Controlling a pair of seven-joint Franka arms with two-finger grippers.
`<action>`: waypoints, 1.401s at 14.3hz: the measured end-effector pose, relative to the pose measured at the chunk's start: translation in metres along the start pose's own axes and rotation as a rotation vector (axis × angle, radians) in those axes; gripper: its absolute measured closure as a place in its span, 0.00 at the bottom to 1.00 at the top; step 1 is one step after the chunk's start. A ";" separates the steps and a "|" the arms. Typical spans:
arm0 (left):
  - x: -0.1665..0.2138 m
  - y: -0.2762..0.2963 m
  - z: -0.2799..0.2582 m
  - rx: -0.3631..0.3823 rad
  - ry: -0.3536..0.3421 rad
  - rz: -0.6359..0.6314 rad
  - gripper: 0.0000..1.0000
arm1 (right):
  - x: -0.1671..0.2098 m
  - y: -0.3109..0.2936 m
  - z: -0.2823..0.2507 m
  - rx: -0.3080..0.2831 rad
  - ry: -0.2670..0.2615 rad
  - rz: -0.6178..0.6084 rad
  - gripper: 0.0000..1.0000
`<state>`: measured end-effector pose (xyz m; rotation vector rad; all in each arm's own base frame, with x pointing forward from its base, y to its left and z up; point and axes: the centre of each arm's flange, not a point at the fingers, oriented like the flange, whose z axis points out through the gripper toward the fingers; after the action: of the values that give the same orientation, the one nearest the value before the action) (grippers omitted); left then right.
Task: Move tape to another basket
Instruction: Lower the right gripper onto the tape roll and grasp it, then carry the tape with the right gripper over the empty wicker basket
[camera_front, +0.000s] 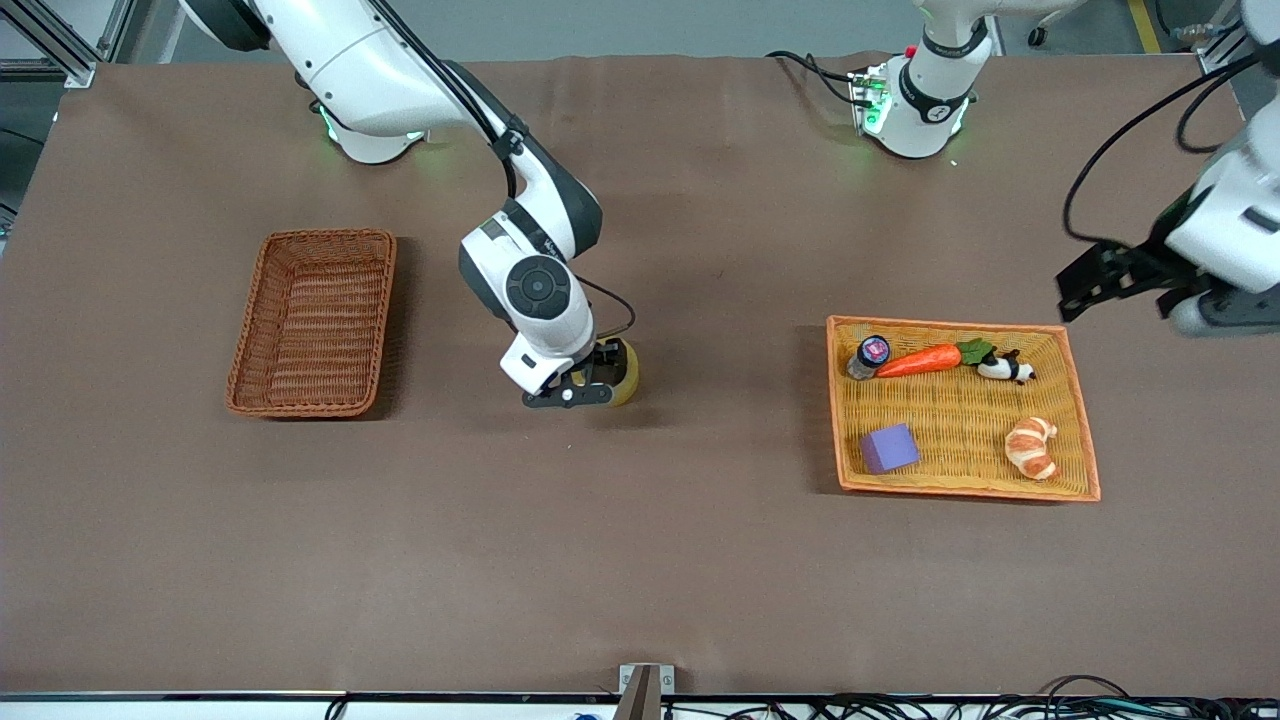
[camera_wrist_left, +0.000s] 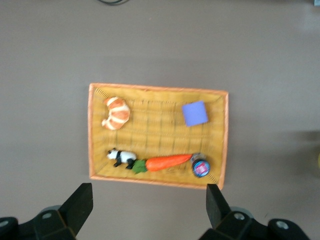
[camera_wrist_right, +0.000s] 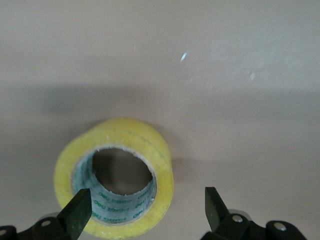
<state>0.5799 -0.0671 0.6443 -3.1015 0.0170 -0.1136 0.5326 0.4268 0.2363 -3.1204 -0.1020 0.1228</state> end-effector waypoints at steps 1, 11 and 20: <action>-0.010 -0.013 -0.003 0.000 -0.005 -0.004 0.00 | -0.006 -0.002 0.008 -0.003 0.000 -0.008 0.00; -0.048 -0.025 -0.005 0.002 -0.025 -0.013 0.00 | -0.006 0.002 0.053 -0.012 0.056 -0.001 0.05; -0.046 -0.024 -0.005 -0.013 -0.008 -0.013 0.00 | 0.004 0.011 0.034 -0.067 0.022 0.107 0.79</action>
<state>0.5335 -0.0430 0.6470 -3.1158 -0.0023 -0.1013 0.5342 0.4162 0.2015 -3.1932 0.0631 0.0879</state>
